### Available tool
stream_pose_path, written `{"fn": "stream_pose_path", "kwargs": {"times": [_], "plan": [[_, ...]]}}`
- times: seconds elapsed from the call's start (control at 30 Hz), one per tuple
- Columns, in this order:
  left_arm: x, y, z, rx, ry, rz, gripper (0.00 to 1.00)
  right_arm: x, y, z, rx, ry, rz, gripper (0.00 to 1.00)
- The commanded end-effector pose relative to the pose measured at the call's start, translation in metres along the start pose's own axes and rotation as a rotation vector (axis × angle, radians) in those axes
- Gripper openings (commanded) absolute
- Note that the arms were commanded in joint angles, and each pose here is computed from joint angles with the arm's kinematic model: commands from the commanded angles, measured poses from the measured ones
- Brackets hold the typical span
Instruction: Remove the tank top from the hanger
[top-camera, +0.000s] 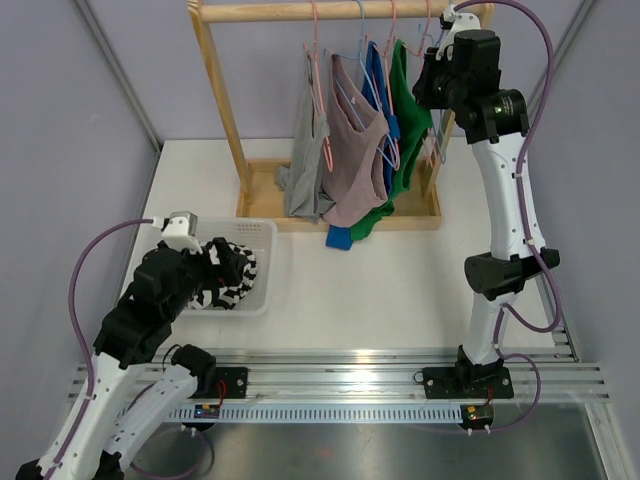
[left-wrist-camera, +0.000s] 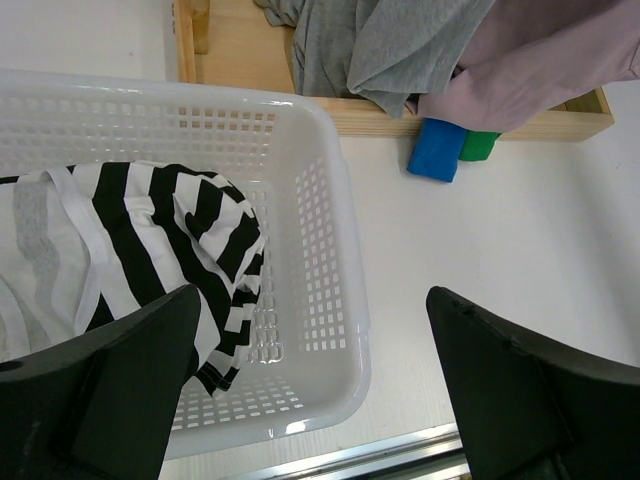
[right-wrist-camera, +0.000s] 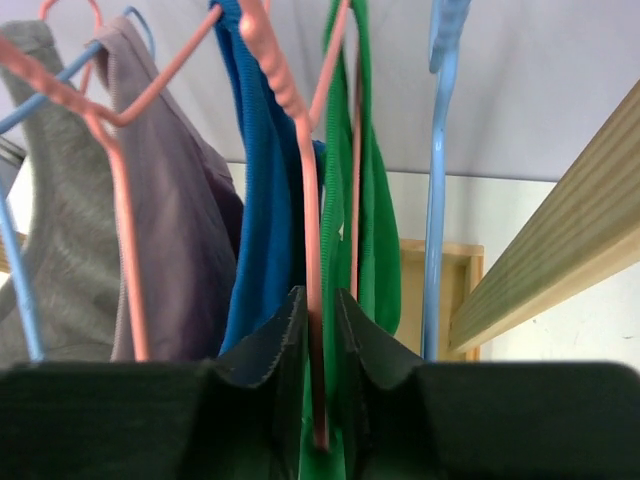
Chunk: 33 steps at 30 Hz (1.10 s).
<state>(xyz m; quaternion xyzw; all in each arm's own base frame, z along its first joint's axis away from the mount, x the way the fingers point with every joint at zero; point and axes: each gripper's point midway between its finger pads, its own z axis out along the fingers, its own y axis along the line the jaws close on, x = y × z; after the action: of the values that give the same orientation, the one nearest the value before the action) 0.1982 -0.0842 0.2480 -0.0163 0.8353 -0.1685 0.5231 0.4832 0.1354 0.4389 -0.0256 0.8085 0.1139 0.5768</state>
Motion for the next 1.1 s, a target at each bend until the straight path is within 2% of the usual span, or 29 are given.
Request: {"fn": "stream_pose_path", "kwargs": {"times": [0.0, 0.3, 0.4, 0.43, 0.47, 0.6, 0.83, 1.07], "plan": [[-0.005, -0.008, 0.004, 0.034, -0.013, 0.012, 0.99, -0.019, -0.001, 0.001, 0.028, -0.073, -0.032, 0.22], [0.007, -0.019, 0.013, 0.075, 0.054, 0.04, 0.99, -0.029, 0.0, 0.0, 0.028, -0.109, -0.054, 0.2], [0.01, -0.021, 0.015, 0.082, 0.07, 0.046, 0.99, -0.034, 0.002, -0.004, 0.019, -0.127, -0.053, 0.1], [0.01, -0.021, 0.015, 0.083, 0.072, 0.046, 0.99, -0.036, 0.003, -0.006, 0.015, -0.132, -0.053, 0.02], [0.011, -0.022, 0.015, 0.085, 0.075, 0.049, 0.99, -0.036, 0.005, -0.007, 0.007, -0.133, -0.052, 0.01], [0.013, -0.022, 0.016, 0.082, 0.088, 0.055, 0.99, -0.041, 0.011, -0.012, -0.011, -0.15, -0.056, 0.0], [0.012, -0.021, 0.015, 0.074, 0.078, 0.052, 0.99, -0.069, 0.018, -0.046, -0.032, -0.241, -0.049, 0.0], [0.012, -0.021, 0.013, 0.073, 0.072, 0.051, 0.99, -0.08, 0.026, -0.078, -0.079, -0.278, -0.037, 0.0]]}}
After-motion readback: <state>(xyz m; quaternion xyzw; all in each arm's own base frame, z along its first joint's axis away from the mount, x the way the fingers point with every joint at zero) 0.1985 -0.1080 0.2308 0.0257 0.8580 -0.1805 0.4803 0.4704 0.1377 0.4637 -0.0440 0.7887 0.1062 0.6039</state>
